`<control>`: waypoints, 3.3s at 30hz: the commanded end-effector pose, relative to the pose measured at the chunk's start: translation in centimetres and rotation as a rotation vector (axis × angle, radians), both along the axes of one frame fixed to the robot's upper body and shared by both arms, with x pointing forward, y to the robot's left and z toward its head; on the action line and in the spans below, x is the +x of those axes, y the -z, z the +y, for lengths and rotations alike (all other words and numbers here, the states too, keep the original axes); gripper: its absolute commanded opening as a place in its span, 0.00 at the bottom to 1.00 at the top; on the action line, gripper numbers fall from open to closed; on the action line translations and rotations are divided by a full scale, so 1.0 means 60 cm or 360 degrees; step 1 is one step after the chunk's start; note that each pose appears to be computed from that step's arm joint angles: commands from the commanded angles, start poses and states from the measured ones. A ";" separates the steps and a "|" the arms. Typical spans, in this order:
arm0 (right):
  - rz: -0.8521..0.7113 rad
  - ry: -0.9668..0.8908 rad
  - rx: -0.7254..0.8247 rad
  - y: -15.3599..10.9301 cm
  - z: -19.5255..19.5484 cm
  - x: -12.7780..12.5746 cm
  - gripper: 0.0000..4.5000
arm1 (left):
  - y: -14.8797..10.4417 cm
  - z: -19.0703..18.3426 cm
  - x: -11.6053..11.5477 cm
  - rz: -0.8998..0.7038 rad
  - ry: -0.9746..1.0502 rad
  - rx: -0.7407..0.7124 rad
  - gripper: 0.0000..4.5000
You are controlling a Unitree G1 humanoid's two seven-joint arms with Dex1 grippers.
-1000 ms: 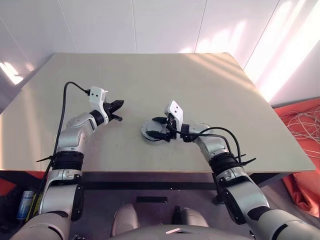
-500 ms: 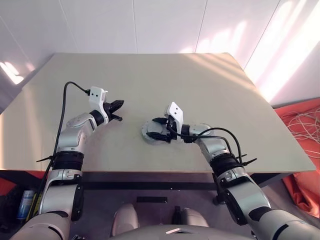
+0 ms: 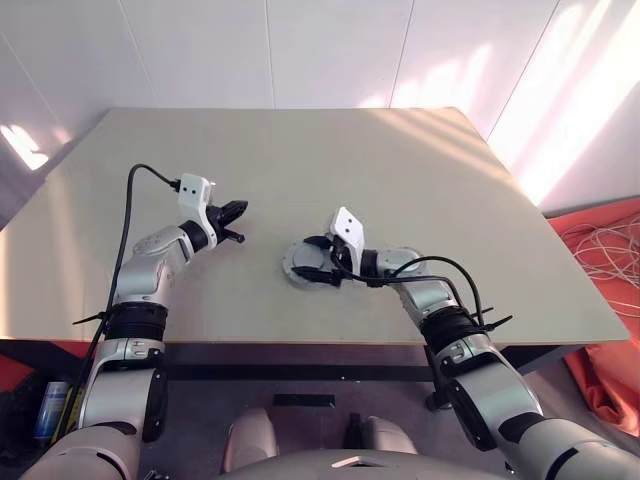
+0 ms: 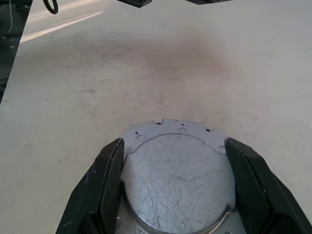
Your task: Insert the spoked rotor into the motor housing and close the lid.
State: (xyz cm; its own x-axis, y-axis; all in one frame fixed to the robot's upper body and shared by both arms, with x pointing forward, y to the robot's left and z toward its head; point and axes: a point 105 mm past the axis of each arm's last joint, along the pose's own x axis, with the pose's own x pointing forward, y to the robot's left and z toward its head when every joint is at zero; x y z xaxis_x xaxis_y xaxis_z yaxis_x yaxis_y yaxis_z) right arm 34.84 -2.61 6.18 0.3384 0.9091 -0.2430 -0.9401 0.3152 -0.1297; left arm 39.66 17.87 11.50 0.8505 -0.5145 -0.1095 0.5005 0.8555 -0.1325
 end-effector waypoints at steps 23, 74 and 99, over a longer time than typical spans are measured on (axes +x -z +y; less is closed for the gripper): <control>0.0255 0.0015 -0.0272 0.067 -0.024 -0.010 0.70 | -0.024 -0.007 0.003 -0.0089 0.0015 -0.0008 0.00; 0.0278 0.0095 -0.0301 0.076 -0.026 -0.008 0.70 | -0.022 -0.007 0.003 -0.0089 0.0010 -0.0008 0.00; 0.0441 0.0248 -0.0345 0.100 -0.027 0.002 0.70 | -0.019 -0.010 0.002 -0.0084 0.0015 -0.0008 0.00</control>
